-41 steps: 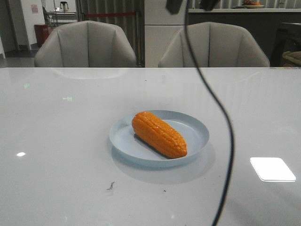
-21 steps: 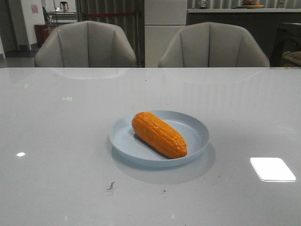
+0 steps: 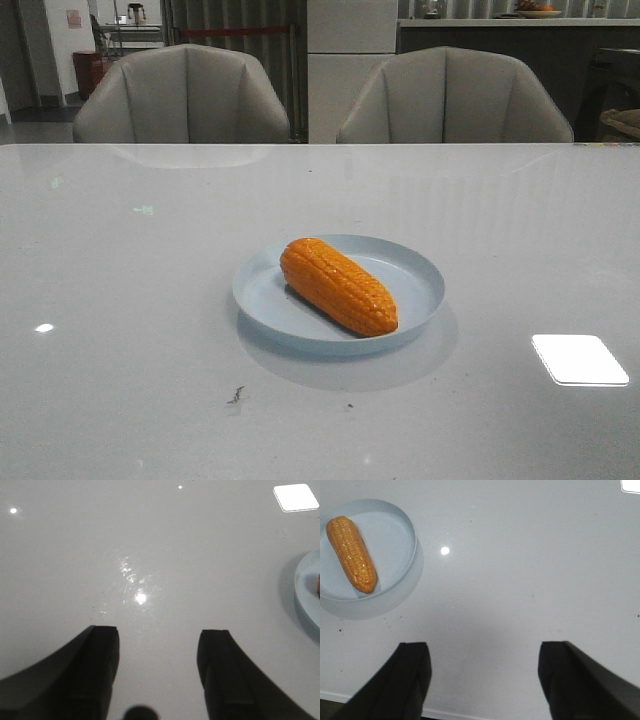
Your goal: Place corn on plate with both arms
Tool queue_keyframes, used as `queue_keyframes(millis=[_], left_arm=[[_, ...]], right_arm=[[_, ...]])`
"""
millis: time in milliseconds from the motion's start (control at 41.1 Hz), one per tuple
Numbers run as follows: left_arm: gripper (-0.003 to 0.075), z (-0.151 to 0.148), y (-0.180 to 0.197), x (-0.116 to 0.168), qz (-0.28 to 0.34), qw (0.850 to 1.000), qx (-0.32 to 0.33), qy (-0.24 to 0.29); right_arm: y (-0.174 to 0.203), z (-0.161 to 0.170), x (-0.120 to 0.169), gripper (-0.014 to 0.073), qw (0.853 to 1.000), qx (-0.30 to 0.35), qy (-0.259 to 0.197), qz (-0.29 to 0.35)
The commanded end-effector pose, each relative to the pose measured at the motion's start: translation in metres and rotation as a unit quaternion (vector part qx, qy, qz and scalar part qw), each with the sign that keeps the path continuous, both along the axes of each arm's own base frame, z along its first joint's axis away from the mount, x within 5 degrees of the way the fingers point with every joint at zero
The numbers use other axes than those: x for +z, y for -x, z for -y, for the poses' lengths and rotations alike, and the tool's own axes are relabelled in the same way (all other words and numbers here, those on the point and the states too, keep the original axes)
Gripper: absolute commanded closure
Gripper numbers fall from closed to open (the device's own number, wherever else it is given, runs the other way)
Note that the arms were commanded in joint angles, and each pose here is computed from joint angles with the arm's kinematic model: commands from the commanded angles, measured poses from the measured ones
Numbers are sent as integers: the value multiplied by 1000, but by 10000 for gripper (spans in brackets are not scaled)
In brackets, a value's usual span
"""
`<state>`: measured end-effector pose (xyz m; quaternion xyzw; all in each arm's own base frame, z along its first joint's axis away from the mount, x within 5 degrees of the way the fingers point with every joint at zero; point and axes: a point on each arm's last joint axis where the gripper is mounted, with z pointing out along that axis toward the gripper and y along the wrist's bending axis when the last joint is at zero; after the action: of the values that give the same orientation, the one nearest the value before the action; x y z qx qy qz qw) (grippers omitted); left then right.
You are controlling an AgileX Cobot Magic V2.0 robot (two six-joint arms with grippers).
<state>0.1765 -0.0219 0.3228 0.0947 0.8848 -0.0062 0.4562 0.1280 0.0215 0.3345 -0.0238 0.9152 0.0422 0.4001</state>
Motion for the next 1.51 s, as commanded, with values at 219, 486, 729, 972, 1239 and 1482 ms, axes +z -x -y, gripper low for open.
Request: queue_keyframes(millis=[219, 486, 729, 972, 1239, 1482], left_arm=[[300, 1, -2, 16, 52, 999, 3, 15], [300, 1, -2, 16, 52, 999, 3, 15], [300, 1, -2, 16, 53, 998, 3, 16], [451, -1, 7, 13, 63, 998, 3, 17], [627, -5, 45, -11, 207, 978, 2, 35], [627, -10, 86, -74, 343, 938, 0, 53]], right_arm=[[-2, 0, 14, 32, 999, -1, -11, 51], [-2, 0, 14, 32, 999, -1, -11, 51], [-2, 0, 14, 32, 999, -1, -11, 51], [-2, 0, 14, 32, 999, -1, -11, 51], [-2, 0, 14, 32, 999, -1, -11, 51], [-2, 0, 14, 32, 999, -1, -11, 51]])
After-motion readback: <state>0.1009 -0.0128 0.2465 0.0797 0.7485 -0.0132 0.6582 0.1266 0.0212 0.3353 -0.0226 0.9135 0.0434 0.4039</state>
